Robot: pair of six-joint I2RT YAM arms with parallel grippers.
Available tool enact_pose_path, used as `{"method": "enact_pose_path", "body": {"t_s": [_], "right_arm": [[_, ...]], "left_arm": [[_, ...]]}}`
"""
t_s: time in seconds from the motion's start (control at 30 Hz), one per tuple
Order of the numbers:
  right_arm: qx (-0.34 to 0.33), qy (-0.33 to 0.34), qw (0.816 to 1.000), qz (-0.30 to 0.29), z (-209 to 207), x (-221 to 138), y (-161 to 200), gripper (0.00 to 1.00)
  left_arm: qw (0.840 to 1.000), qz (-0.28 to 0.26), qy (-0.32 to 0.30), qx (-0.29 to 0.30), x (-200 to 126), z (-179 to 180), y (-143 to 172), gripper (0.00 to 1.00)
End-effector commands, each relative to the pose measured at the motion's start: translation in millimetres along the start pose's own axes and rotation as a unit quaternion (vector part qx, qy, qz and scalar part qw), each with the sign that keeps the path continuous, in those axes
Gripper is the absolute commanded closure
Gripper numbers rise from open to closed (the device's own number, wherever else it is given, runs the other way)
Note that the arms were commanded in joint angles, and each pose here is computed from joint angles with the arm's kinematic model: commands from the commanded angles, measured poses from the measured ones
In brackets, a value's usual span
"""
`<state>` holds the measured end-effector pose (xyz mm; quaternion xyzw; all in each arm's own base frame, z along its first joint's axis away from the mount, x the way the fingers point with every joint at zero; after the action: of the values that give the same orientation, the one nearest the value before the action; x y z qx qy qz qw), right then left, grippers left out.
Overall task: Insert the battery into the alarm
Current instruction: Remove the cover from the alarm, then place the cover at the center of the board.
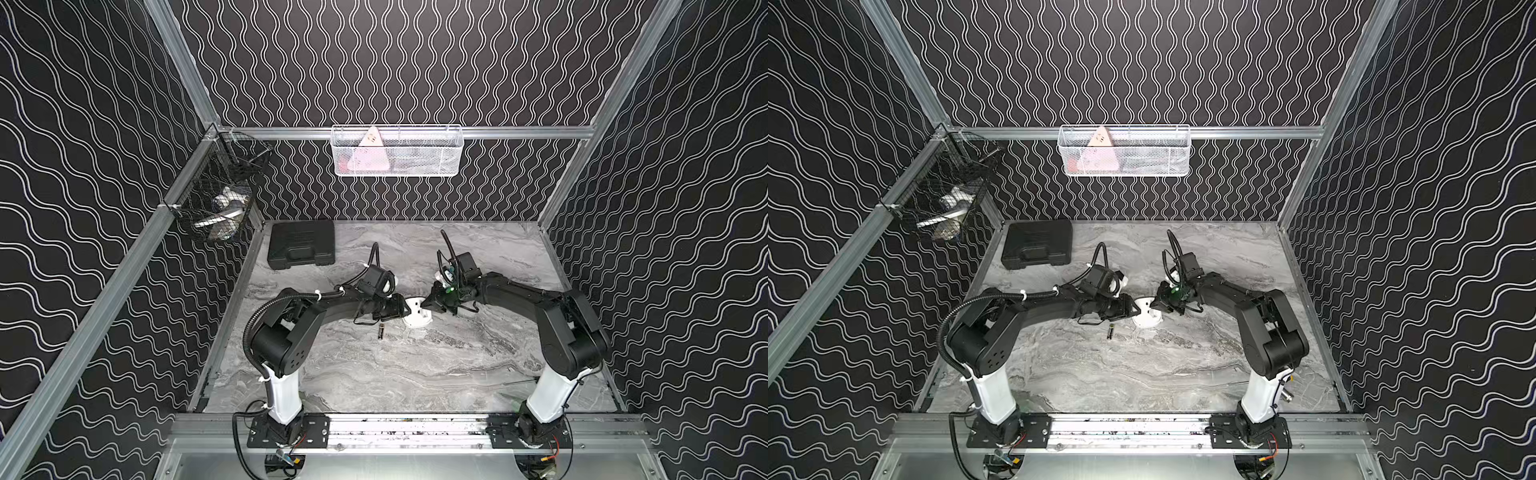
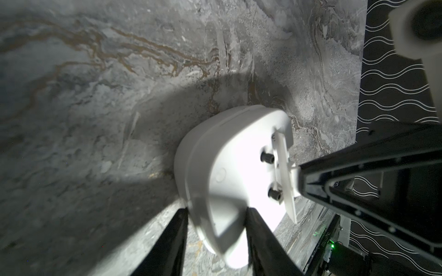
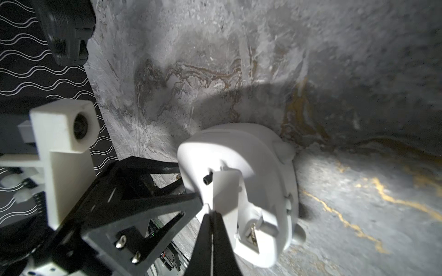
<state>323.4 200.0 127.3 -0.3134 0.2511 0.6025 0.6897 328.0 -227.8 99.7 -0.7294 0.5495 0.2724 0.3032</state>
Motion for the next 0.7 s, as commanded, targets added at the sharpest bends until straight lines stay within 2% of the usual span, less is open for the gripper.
{"method": "enact_pose_path", "body": {"t_s": [0.0, 0.2, 0.43, 0.67], "right_arm": [[-0.013, -0.009, 1.000, -0.015, 7.4, -7.6, -1.9, 0.95], [-0.032, 0.021, 0.998, -0.044, 10.7, -29.4, 1.1, 0.95], [-0.040, 0.129, 0.988, -0.071, -18.6, -55.2, 9.1, 0.95], [-0.043, 0.258, 0.963, -0.057, -64.9, -53.1, 17.5, 0.95]], "left_arm": [[0.999, 0.017, -0.046, -0.014, 0.1, 15.1, 9.6, 0.56], [0.999, 0.016, -0.045, -0.015, 0.0, 14.8, 9.5, 0.56], [0.999, 0.014, -0.043, -0.014, -1.4, 13.9, 9.3, 0.56], [0.999, 0.011, -0.038, -0.014, -3.8, 10.6, 8.2, 0.53]]}}
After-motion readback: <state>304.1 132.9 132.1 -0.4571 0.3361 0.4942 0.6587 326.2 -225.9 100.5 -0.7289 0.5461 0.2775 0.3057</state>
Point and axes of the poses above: each gripper's point midway between its finger pads, its own x axis out along the fingers, its own z axis along the line the jaws close on, y = z × x, the point moved 8 cm from there along -x, back along the fingers, and after that the axes turned 9 degrees about -x, right-handed, at the moved point
